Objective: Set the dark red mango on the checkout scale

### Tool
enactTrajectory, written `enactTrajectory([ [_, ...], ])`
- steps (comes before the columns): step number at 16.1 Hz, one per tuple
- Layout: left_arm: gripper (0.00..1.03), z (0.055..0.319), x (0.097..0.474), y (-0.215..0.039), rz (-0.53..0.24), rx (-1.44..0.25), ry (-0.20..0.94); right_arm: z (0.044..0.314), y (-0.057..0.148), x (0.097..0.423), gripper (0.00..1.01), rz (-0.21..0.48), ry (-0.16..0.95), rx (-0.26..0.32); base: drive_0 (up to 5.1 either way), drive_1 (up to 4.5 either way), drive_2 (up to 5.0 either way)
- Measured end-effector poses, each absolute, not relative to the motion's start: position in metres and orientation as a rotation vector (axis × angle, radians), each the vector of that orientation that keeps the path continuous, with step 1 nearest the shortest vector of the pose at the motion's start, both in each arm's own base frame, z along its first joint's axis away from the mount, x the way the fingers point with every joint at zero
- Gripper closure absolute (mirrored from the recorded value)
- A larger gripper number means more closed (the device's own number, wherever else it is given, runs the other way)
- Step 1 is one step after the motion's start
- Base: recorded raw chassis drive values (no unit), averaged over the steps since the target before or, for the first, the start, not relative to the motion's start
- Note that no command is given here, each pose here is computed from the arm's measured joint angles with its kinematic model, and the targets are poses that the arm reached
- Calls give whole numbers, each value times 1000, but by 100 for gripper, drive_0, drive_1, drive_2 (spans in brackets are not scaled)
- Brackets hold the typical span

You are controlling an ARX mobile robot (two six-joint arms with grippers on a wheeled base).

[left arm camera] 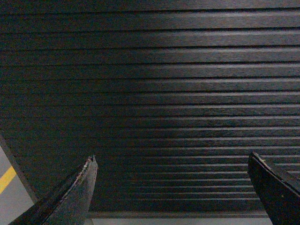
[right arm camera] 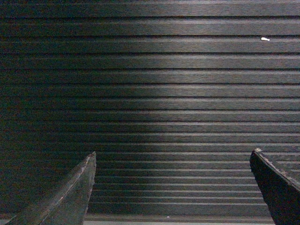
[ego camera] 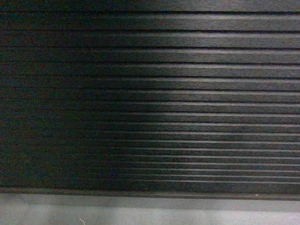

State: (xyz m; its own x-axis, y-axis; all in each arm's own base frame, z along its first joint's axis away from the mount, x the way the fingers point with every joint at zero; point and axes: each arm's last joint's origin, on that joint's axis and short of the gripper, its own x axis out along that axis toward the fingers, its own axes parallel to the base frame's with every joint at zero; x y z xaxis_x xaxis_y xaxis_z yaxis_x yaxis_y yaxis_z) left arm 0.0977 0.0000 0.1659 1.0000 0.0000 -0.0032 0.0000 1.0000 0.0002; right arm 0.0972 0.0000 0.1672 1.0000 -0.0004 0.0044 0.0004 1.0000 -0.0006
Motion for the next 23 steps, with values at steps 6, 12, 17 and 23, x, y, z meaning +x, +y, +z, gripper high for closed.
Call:
enactTrajectory([
  [6,5,166,98,0,0,0,4,167,0,97,3,0,-4,-1,0,0,0],
  [12,5,166,98,0,0,0,4,167,0,97,3,0,-4,-1,0,0,0],
  [17,5,166,98,0,0,0,4,167,0,97,3,0,-4,-1,0,0,0],
  [23,5,166,98,0,-2,0,4,167,0,97,3,-1,-3,-1,0,0,0],
])
